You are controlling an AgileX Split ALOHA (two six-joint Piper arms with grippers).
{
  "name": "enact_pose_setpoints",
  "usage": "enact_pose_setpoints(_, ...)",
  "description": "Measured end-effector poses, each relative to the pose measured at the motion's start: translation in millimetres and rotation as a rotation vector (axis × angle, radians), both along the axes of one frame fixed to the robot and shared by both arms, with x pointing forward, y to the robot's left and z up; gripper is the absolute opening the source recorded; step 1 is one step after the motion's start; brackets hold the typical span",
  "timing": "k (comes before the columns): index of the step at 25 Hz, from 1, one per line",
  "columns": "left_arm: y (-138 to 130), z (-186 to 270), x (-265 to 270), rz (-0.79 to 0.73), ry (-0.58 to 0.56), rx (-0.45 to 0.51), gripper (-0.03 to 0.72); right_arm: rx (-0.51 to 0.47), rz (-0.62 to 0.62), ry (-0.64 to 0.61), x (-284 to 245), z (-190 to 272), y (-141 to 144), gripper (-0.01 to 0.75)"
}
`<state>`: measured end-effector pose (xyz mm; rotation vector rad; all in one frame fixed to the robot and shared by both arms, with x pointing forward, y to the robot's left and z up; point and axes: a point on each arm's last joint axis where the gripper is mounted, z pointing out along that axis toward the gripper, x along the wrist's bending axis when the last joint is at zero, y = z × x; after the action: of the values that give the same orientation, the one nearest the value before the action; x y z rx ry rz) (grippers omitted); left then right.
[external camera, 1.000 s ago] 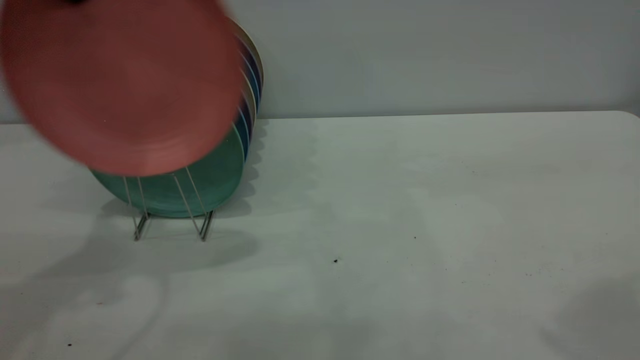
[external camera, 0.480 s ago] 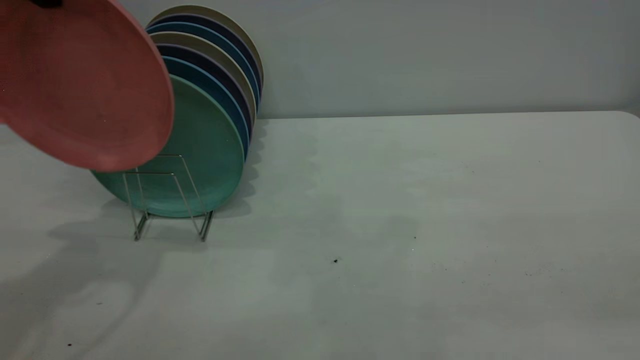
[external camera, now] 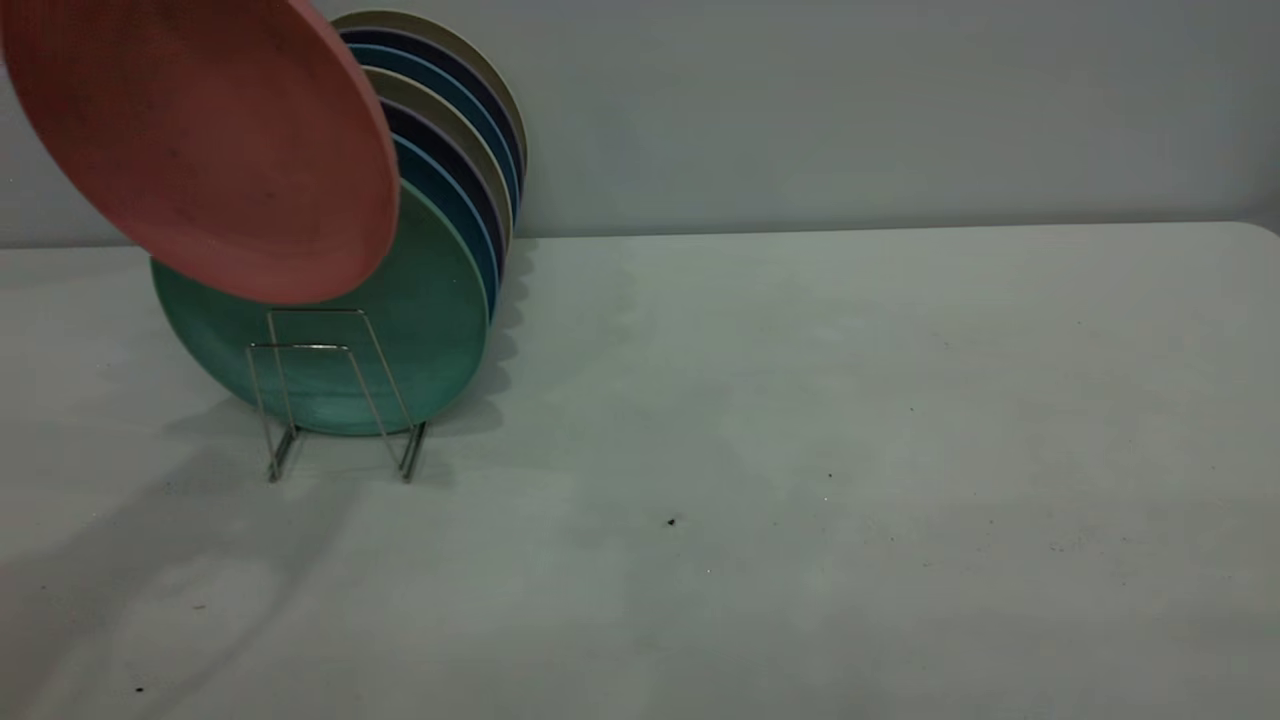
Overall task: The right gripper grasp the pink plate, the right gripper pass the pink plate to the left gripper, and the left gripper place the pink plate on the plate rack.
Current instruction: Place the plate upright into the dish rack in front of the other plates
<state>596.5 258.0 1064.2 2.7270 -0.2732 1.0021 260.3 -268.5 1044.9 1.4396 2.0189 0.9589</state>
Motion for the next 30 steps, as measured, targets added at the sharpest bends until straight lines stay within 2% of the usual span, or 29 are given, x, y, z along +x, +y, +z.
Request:
enact_pose_setpoints(7,-1.5,-21.9,11.1,-0.013,0.038,0.015,0.066,-0.013,-0.12,0.017,-1.5,-2.5,-8.3,0.315)
enact_pose_setpoints(18,-1.1,-28.1,16.3,0.002,0.03,0.014,0.066,-0.01,-0.129,0.016,-1.3,-2.3,-8.7,0.315)
enact_pose_setpoints(30,-1.7,-59.9,27.5,0.037,0.115,-0.005,0.066,-0.009,-0.129,0.015,-1.2,-2.3,-8.7,0.314)
